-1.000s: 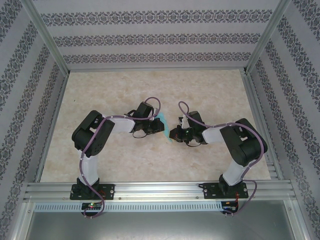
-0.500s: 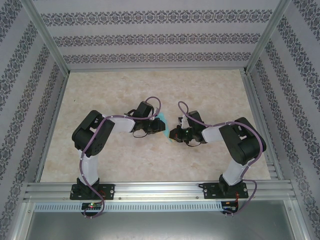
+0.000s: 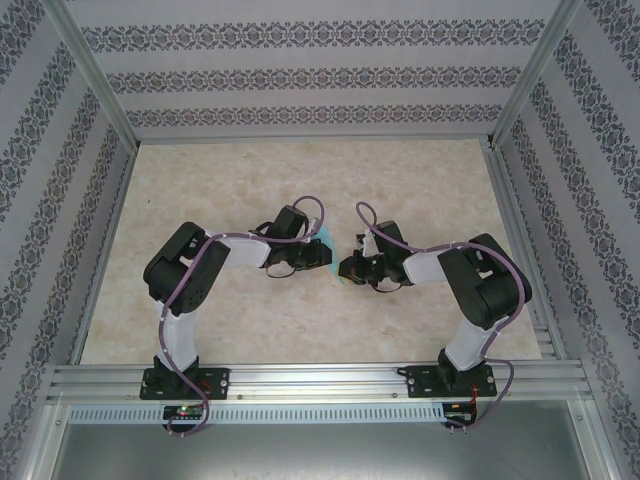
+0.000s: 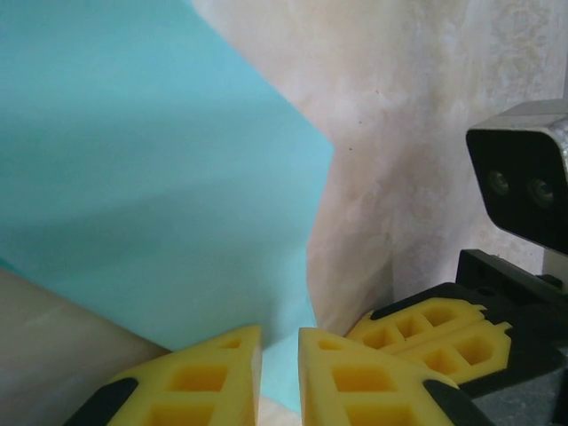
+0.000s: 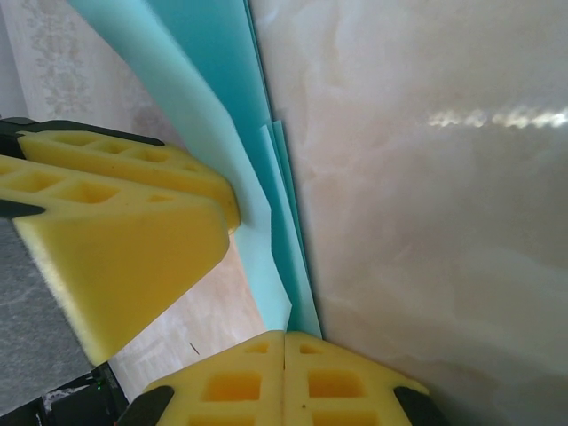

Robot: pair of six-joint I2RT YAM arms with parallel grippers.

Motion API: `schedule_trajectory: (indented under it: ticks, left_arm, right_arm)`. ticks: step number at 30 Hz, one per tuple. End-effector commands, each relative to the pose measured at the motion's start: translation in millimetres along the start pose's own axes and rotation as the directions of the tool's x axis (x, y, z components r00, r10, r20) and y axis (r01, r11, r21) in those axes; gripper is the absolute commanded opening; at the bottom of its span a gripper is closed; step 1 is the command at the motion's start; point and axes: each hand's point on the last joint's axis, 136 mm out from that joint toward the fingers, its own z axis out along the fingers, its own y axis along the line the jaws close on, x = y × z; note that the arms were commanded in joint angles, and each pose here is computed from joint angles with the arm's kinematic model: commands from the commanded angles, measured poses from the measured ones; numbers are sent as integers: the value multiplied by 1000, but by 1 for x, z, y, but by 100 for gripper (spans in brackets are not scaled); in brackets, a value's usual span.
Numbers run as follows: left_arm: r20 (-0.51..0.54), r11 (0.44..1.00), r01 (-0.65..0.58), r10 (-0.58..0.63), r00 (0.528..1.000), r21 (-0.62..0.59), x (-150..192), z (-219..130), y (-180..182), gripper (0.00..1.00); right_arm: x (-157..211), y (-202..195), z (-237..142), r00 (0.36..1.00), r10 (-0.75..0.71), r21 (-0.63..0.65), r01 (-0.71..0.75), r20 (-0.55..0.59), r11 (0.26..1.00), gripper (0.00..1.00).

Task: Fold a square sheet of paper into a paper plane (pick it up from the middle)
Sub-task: Fold the wing for the fifth time at the center of the table.

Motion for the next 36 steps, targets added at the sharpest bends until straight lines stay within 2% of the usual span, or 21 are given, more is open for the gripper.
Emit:
schedule_trajectory:
  ticks: [1,4,8,22,27,31,36]
  left_arm:
    - [-40,996,-2,-1,999,-84,11,8,11,17]
    - [-58,981,35,-47,997,-192,15,8,32,16]
    - [-72,960,66,-89,993,-272,23,9,52,15]
    - [-81,950,83,-112,990,-299,29,12,61,14]
    - [-85,950,84,-115,990,-302,29,13,62,14]
    - [-88,950,86,-118,989,-300,30,13,63,14]
    - [-90,949,88,-120,989,-302,29,14,63,14]
  right_arm:
    - [13,-26,5,998,48,88,-45,-33,995,8]
    - [13,-22,1,999,37,85,-34,-29,996,11]
    - [15,-17,-5,999,26,80,-24,-29,997,12]
    - [32,-34,-6,997,55,138,-45,-63,989,8]
    - [17,-10,-19,1000,-10,125,10,-8,992,16]
    - [5,10,-39,992,-113,201,100,55,975,20]
    - [8,30,-29,986,-163,185,157,18,970,19]
